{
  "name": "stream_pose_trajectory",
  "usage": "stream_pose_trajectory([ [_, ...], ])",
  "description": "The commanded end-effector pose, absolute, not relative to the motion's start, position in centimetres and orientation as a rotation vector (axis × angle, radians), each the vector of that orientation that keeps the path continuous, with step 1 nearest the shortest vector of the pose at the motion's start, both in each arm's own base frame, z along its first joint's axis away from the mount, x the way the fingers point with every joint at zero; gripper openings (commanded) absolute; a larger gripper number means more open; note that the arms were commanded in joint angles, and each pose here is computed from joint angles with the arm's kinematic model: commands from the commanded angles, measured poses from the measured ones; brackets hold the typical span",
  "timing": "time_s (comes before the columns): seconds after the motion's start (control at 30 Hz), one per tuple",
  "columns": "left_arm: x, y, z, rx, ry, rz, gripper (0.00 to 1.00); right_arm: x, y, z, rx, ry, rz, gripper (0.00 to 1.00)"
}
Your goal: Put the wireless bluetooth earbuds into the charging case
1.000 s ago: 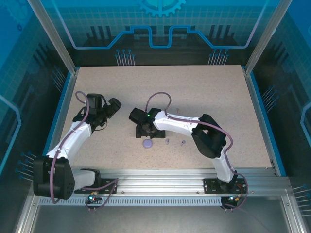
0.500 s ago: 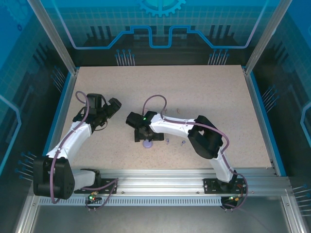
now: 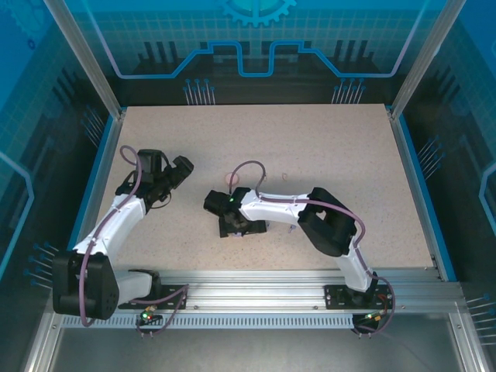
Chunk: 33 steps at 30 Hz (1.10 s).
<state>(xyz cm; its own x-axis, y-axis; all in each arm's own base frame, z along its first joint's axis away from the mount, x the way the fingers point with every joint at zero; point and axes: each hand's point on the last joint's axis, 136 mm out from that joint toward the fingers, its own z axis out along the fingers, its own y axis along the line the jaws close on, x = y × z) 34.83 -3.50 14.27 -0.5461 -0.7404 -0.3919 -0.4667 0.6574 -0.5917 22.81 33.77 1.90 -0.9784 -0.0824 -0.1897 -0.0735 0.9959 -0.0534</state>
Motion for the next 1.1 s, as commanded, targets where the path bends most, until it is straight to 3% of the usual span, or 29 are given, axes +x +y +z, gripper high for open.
stream_pose_trajectory([
  [0.0,34.8,-3.5,15.6,-0.948,2.207,-0.609,0.99,21.9,31.7,2.3,-0.133,2.942,-0.165,0.97],
  [0.3,34.8,-3.6,15.6,-0.95,2.2,-0.619,0.99,21.6,32.3,5.0,-0.079,2.92,-0.039,0.97],
  [0.5,35.7,-3.2,15.2,-0.957,2.201,-0.587,0.99,22.4,33.5,7.2,0.22,2.904,-0.005,1.0],
  [0.73,37.7,-2.2,14.8,-0.956,2.23,-0.503,0.99,22.0,34.1,4.7,0.755,2.97,0.04,1.0],
  [1.07,39.0,-1.1,15.1,-0.995,2.209,-0.519,0.99,22.1,33.3,3.8,0.907,2.937,-0.081,0.95],
])
